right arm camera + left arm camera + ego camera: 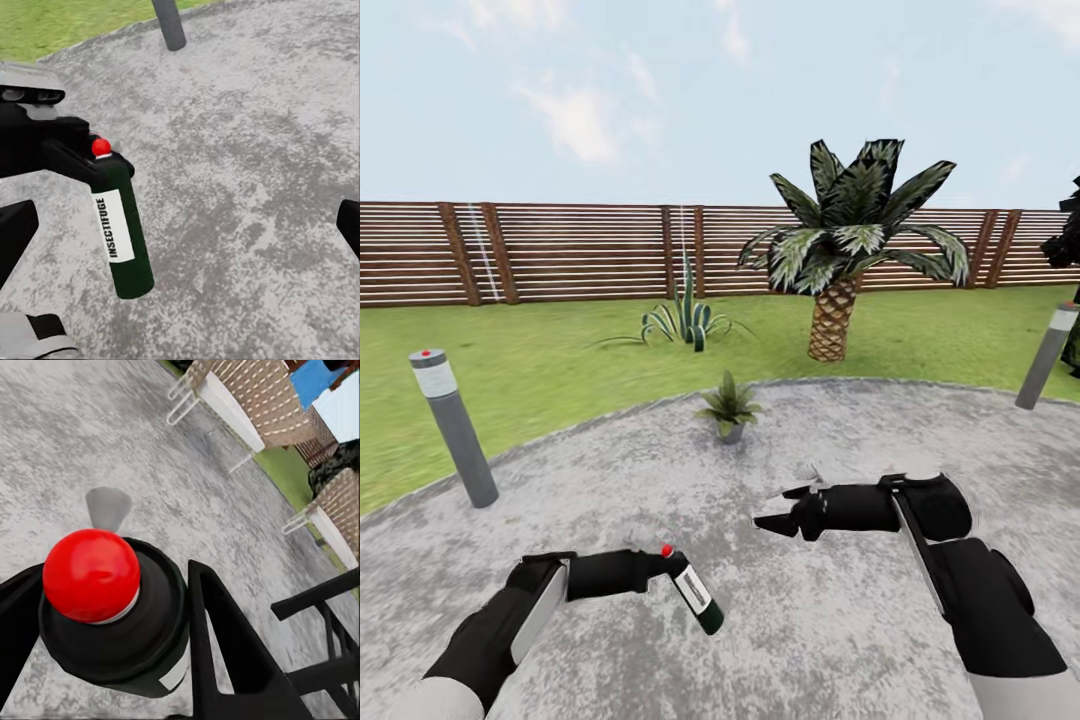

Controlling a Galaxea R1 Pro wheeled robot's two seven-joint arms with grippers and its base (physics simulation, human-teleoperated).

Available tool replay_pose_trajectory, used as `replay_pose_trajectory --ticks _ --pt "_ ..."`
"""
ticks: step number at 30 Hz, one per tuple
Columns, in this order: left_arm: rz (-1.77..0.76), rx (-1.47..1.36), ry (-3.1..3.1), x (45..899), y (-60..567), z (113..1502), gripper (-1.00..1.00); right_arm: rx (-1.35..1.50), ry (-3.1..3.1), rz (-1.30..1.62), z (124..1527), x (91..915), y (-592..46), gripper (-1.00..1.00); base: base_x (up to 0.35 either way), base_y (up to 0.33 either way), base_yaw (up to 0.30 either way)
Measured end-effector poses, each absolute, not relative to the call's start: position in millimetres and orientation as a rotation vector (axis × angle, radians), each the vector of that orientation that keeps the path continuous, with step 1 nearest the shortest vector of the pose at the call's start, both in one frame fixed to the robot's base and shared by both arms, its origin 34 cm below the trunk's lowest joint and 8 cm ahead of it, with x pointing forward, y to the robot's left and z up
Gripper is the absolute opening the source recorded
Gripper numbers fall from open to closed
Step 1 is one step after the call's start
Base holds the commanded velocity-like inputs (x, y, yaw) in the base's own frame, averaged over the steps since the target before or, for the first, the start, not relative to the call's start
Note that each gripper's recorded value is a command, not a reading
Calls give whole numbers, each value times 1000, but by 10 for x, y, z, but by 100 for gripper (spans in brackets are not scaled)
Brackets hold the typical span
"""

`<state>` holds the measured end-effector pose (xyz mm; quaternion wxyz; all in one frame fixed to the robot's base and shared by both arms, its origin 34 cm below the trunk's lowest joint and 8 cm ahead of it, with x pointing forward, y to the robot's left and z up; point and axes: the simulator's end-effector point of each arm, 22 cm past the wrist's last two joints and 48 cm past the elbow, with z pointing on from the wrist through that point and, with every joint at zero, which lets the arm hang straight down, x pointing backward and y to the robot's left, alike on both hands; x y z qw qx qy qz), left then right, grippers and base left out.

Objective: Pick up the pesticide atomizer in the garden and spray insectifuge to fully cover both potted plants in the garden.

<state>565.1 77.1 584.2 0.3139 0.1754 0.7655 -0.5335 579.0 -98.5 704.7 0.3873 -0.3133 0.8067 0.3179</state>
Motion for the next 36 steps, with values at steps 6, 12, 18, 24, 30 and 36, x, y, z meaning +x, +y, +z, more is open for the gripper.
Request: replay_pose_trajectory --ticks 6,12,18,24,30,36 --pt "-1414 619 2024 5466 516 5780 -100 -843 2069 796 6965 5731 -918 100 296 209 0" --pt "-1381 815 2011 5213 325 5633 -100 -847 2080 774 6946 5745 -1002 100 295 193 0" --pt "-1376 838 2002 5181 283 5619 -100 -899 2082 833 6945 5631 -1082 100 295 192 0" --pt "-1378 842 1981 5188 235 5649 -100 -927 2056 833 6959 5621 -1071 100 295 185 0" --pt "-1407 843 1956 5163 87 5714 -100 -934 2054 840 6948 5608 -1040 100 295 172 0" --pt "-1426 846 1936 5154 -40 5777 -100 -1000 2102 875 6707 5484 -845 100 295 170 0"
